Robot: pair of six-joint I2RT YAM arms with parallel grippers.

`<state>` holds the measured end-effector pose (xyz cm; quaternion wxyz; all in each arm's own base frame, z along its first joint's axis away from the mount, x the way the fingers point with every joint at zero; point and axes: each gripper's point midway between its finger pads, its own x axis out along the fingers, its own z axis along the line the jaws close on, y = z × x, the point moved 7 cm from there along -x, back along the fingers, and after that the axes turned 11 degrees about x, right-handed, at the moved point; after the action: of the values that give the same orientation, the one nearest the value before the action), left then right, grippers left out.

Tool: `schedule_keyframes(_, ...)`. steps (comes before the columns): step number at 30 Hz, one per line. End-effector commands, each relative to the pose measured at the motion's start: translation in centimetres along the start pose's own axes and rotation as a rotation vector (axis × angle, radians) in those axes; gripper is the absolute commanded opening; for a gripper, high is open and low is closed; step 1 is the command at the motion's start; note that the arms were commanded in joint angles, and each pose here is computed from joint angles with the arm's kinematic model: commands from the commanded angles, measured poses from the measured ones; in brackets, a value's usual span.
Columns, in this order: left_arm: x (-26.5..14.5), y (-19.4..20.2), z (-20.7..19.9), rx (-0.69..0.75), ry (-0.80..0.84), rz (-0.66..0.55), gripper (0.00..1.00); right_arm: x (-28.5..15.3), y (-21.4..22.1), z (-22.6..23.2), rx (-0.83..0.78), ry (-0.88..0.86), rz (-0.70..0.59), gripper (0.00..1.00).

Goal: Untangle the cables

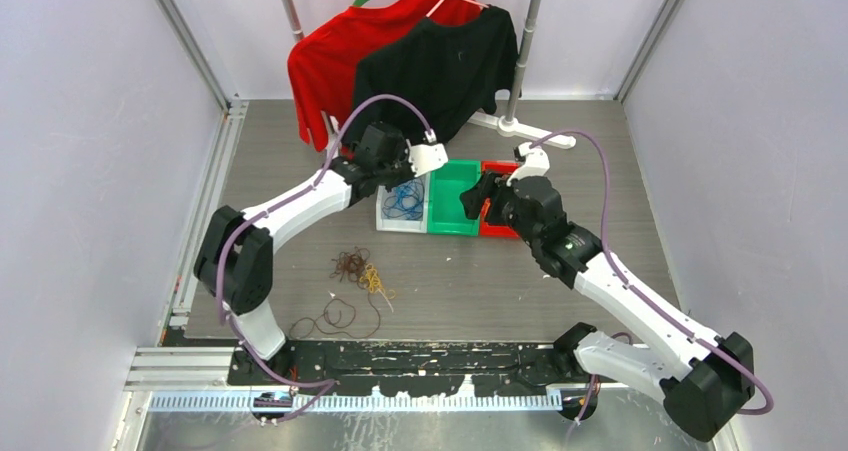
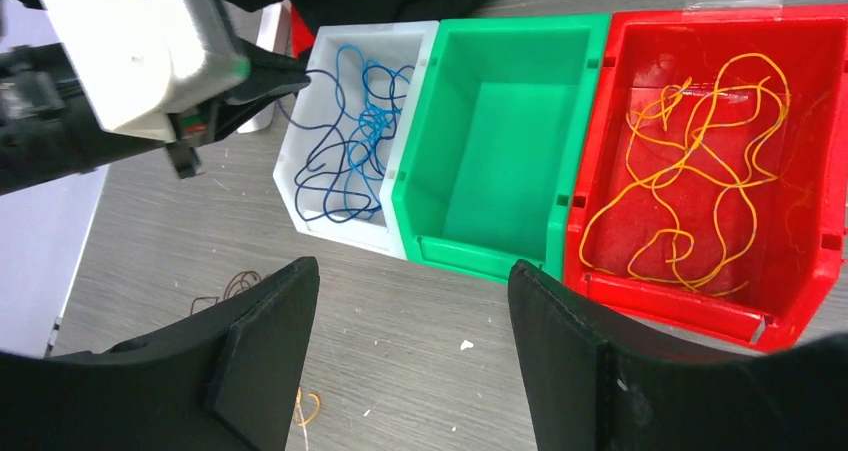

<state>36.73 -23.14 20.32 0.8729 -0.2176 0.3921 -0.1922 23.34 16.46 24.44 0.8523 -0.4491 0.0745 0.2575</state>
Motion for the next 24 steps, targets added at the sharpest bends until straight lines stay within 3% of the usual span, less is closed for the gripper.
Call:
schedule_keyframes(1, 1.4, -0.6, 1.7, 0.145, -0.072, -0.036, 0.00, -1.5, -0.8, 0.3, 0.053, -0.017, -0.044, 0.74)
schedule_keyframes(15, 6.6, 1.5, 1.4, 0.127, 0.029, 0.003, 0.00, -2.5, -1.5, 0.3, 0.066, 0.001, -0.058, 0.73)
schedule_keyframes(17, 6.5, 1.6, 1.8, 0.104, 0.056, 0.013, 0.04, -2.4, -1.5, 0.4, 0.057, -0.009, -0.054, 0.73)
schedule_keyframes(19, 5.8, 1.2, 3.0, 0.058, 0.078, 0.001, 0.17, -2.5, -1.6, 0.5, 0.051, -0.016, -0.053, 0.73)
schedule_keyframes(23, 3.0, 0.0, 4.3, 0.039, 0.167, -0.037, 0.56, -2.4, -1.7, 0.9, 0.032, -0.031, -0.034, 0.73)
schedule_keyframes(24, 2.0, -0.4, 4.2, 0.041, 0.220, -0.049, 0.70, -2.1, -1.7, 1.2, 0.022, -0.042, -0.026, 0.73)
